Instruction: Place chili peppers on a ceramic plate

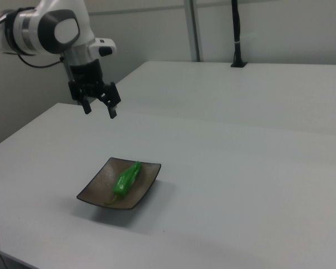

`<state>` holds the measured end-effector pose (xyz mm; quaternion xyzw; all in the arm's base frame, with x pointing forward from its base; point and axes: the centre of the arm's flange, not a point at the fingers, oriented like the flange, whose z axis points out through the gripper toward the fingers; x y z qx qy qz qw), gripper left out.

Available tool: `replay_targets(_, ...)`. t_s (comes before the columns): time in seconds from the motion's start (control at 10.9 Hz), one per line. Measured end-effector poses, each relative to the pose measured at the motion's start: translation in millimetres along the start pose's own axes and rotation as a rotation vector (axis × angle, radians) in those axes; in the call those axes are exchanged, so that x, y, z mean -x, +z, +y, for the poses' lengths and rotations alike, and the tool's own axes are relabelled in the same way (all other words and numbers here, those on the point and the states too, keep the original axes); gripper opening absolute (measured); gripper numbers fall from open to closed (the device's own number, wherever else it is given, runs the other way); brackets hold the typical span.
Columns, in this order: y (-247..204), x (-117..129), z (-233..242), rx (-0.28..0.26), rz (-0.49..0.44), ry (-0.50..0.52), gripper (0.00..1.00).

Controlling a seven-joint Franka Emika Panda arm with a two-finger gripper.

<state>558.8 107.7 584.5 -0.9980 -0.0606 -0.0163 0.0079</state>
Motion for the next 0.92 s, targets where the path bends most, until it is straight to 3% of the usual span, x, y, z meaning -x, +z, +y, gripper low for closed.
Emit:
replay_targets(0.18,-13,9,-4,0.004,-0.060,-0.007,1.00)
replay_targets(0.37,-20,10,-5,0.001,-0.062,-0.017,1.00)
replay_targets(0.92,-25,-8,-10,-0.016,0.083,-0.056,1.00)
